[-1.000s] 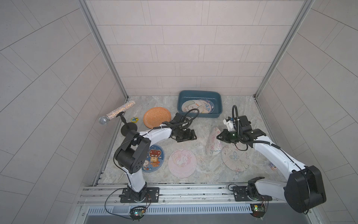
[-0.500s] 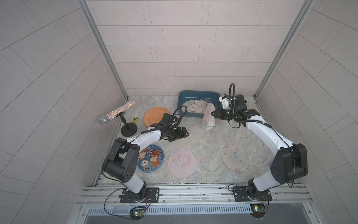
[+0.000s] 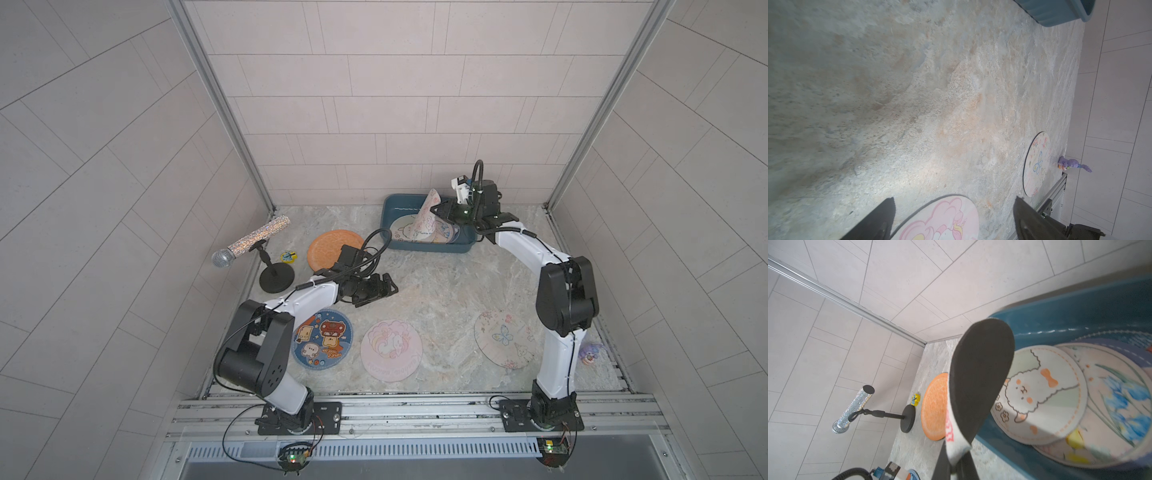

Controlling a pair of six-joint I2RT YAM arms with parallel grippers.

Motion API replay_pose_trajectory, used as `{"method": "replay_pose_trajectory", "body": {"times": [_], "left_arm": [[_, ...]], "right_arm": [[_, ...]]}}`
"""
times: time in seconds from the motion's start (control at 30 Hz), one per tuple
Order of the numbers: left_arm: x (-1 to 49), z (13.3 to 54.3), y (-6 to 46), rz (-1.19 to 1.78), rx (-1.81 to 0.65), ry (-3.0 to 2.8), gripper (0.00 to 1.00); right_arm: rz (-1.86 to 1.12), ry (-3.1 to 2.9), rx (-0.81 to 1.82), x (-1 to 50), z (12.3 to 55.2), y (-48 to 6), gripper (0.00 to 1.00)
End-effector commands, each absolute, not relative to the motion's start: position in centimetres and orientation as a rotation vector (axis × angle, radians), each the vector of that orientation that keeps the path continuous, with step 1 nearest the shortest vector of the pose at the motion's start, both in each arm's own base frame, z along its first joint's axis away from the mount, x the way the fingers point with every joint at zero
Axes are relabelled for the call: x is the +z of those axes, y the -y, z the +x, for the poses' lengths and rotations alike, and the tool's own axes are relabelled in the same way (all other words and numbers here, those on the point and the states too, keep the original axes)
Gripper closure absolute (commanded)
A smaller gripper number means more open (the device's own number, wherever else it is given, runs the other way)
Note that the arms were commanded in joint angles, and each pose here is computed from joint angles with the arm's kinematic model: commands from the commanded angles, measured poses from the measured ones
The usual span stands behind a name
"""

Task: Put the coasters into the storage box
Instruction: Place the coaster in the storage box, then pick up the coaster from the center of the board.

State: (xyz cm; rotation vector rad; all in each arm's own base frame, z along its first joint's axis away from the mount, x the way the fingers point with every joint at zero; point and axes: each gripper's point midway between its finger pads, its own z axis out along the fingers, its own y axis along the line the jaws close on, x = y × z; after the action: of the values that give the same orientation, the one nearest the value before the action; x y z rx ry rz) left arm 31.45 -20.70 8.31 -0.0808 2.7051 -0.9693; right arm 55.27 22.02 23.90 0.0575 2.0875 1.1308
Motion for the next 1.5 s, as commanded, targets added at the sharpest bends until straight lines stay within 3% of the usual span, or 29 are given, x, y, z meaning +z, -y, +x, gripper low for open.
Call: {"method": "replay_pose_trajectory", "body": {"times": [0.0, 0.23, 0.5, 0.57, 0.63, 0.67, 0.73, 0.8, 1.17, 1.47], "left_arm": [[8.8, 31.4, 20.5, -0.064, -0.978, -2.683, 0.06], [8.6, 31.3, 20.0, -0.082, -0.963, -2.689, 0.06], [8.5, 30.6, 19.3, -0.091, -0.912, -2.715, 0.06], [8.5, 30.4, 19.0, -0.093, -0.896, -2.720, 0.05], [8.5, 30.1, 18.6, -0.099, -0.870, -2.729, 0.05], [8.5, 29.9, 18.4, -0.102, -0.856, -2.733, 0.05], [8.5, 29.5, 18.0, -0.111, -0.830, -2.741, 0.05], [8.4, 29.1, 17.6, -0.118, -0.810, -2.747, 0.04], [7.6, 27.0, 16.4, -0.180, -0.770, -2.772, 0.03], [6.7, 24.5, 15.5, -0.213, -0.673, -2.818, 0.03]], "right_arm": [[0.036, -2.001, 1.190, 24.4, 57.8, -23.0, 1.00], [0.145, -2.149, 1.088, 16.8, 62.0, -21.1, 1.00], [0.245, -2.296, 0.942, 12.3, 62.6, -18.1, 1.00], [0.246, -2.324, 0.912, 12.1, 62.3, -17.8, 0.83], [0.242, -2.345, 0.870, 12.2, 61.9, -17.3, 0.58], [0.237, -2.352, 0.852, 12.3, 61.7, -17.1, 0.51], [0.226, -2.369, 0.808, 12.8, 61.2, -16.7, 0.39], [0.222, -2.379, 0.774, 13.2, 60.7, -16.3, 0.33], [0.184, -2.406, 0.765, 15.8, 57.3, -16.0, 0.27], [0.090, -2.449, 0.810, 17.4, 50.7, -16.9, 0.25]]}}
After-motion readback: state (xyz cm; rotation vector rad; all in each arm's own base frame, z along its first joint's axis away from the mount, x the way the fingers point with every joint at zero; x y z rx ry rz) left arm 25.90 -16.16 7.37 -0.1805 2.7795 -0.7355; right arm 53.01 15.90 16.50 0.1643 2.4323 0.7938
